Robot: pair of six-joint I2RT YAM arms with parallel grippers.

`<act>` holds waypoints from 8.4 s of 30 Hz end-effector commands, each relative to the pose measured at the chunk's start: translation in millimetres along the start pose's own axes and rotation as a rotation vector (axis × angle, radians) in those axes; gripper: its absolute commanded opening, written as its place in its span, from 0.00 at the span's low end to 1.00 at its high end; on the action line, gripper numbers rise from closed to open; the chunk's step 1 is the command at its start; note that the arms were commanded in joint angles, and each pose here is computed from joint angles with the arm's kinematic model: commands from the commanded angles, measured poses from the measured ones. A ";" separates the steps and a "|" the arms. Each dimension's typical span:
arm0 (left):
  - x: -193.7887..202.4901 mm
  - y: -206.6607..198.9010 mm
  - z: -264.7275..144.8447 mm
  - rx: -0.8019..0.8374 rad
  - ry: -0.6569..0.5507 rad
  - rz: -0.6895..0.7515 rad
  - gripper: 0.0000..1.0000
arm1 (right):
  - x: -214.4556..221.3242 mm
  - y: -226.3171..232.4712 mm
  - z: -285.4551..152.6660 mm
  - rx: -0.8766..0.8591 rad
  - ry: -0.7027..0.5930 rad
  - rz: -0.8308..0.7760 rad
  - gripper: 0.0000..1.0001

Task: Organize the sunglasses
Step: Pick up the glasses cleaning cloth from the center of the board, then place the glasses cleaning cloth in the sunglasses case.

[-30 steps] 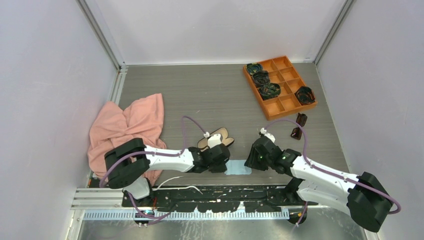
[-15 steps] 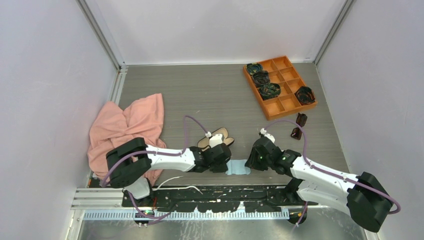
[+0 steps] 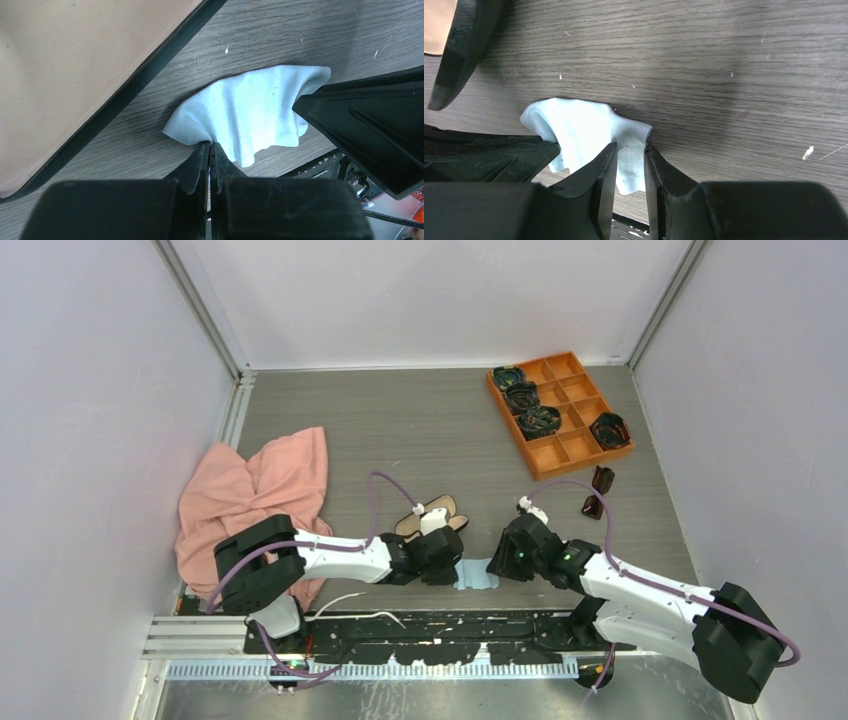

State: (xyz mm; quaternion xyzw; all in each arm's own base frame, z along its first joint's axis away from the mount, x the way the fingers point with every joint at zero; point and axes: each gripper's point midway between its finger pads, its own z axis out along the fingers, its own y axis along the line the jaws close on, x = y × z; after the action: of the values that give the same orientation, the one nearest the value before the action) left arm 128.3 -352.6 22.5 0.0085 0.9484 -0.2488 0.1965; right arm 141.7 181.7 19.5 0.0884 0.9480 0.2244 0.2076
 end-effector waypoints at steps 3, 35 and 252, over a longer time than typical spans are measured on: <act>-4.0 -4.2 -3.8 0.015 -0.020 -0.002 0.00 | 2.3 -1.1 1.7 0.008 0.013 -0.006 0.32; -3.4 -3.3 -4.4 0.016 -0.020 -0.009 0.01 | -0.7 -7.7 -2.6 0.089 0.005 -0.036 0.44; -82.9 60.6 -51.5 -0.155 -0.105 0.037 0.22 | -71.1 69.2 53.4 0.243 -0.086 -0.463 0.01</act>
State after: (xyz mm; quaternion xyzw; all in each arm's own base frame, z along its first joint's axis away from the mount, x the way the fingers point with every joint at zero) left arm 186.1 -269.5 42.9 0.0034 0.9612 -0.1607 0.2242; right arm 226.9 248.1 31.7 -0.1029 0.9570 0.0576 0.2649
